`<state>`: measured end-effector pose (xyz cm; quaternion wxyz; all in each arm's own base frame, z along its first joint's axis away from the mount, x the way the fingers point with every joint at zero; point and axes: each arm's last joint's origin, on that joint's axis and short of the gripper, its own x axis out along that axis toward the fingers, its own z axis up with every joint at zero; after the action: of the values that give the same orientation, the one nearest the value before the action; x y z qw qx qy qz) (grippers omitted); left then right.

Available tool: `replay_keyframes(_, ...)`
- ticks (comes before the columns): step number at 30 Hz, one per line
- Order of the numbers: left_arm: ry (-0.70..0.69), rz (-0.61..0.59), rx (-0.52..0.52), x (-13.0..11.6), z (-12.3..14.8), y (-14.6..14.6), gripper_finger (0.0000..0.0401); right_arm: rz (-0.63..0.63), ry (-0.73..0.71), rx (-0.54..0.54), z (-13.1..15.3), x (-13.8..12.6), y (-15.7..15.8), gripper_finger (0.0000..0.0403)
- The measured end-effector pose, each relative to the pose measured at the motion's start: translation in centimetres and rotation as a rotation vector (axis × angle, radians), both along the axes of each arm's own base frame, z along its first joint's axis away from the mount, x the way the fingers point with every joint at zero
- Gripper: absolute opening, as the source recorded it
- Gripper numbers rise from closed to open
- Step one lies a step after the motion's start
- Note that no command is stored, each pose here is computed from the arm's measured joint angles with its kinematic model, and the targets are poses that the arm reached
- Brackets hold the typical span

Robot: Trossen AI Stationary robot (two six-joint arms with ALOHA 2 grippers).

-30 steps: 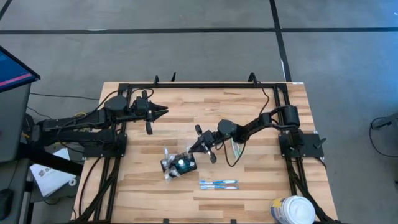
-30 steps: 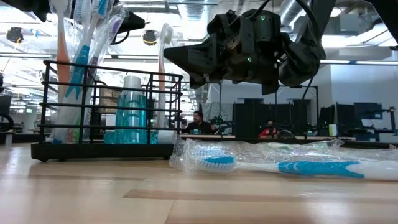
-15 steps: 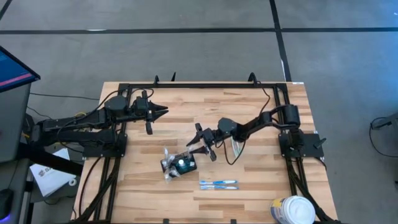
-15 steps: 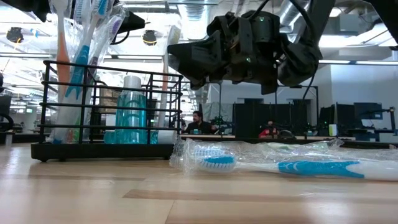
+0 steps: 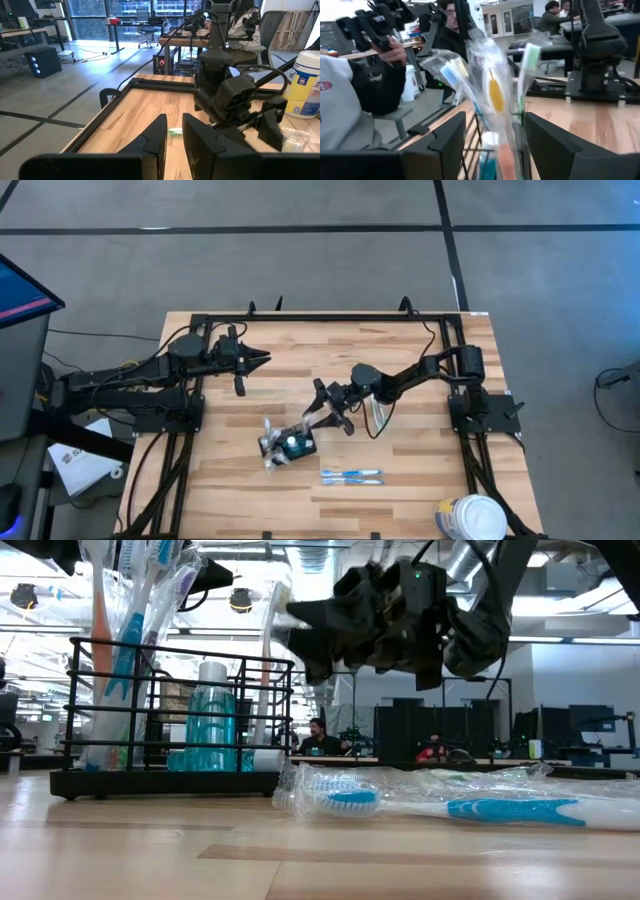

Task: Pick & Place toothbrushing station
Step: Put the white green toothbrush into the black toothbrush rack

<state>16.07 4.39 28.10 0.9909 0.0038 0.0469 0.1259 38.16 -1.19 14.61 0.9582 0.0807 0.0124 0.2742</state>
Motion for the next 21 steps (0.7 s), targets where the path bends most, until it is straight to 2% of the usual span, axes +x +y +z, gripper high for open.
replay_keyframes(5,0.001,0.000,-0.001,0.0,0.0,0.0,0.0053,-0.005,0.071,0.005,0.6,-0.4,-0.9,0.0181)
replay_keyframes(11,0.022,0.000,-0.006,0.0,-0.7,0.0,0.0053,-0.027,0.150,-0.044,1.5,-1.9,-1.6,0.0168)
replay_keyframes(21,0.016,0.000,-0.005,0.0,-0.7,0.0,0.0053,-0.085,0.425,-0.056,3.2,-4.7,-3.1,0.0152)
